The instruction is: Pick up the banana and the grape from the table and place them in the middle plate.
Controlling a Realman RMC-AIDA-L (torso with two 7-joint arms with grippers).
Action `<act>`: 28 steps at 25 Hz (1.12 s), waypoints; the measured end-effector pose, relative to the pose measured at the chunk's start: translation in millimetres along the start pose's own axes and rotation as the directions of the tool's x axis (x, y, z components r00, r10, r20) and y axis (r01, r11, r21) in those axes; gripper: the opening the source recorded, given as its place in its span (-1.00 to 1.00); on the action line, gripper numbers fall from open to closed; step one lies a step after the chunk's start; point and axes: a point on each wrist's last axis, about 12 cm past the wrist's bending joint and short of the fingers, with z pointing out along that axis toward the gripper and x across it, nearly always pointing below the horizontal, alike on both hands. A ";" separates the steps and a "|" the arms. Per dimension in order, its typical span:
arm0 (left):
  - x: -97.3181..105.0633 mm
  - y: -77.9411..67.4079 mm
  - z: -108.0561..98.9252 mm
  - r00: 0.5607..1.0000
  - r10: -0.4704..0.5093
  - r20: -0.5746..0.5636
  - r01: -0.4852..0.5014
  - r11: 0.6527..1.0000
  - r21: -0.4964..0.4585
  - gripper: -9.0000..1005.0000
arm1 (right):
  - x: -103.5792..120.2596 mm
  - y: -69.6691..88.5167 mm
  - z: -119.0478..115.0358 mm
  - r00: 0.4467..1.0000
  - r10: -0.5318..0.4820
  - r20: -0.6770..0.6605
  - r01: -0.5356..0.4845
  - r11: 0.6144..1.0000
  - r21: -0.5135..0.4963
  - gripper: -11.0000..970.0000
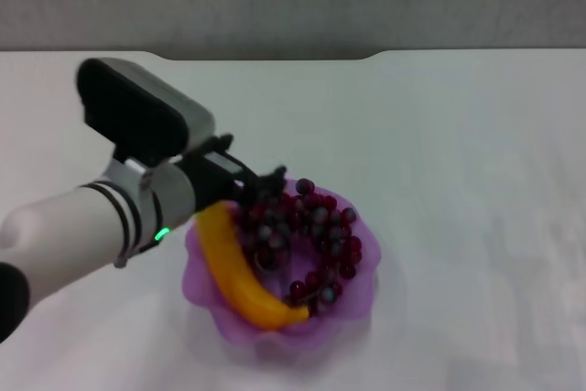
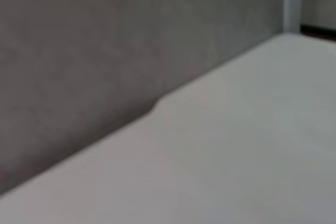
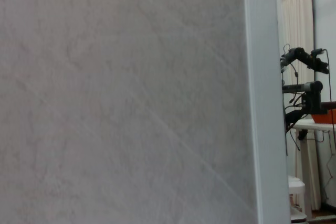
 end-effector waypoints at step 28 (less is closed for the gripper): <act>36.3 63.1 20.5 0.868 -0.149 0.473 0.244 0.959 -0.146 0.80 | -7.5 8.6 10.5 0.999 -0.036 0.025 0.036 0.999 -0.021 0.77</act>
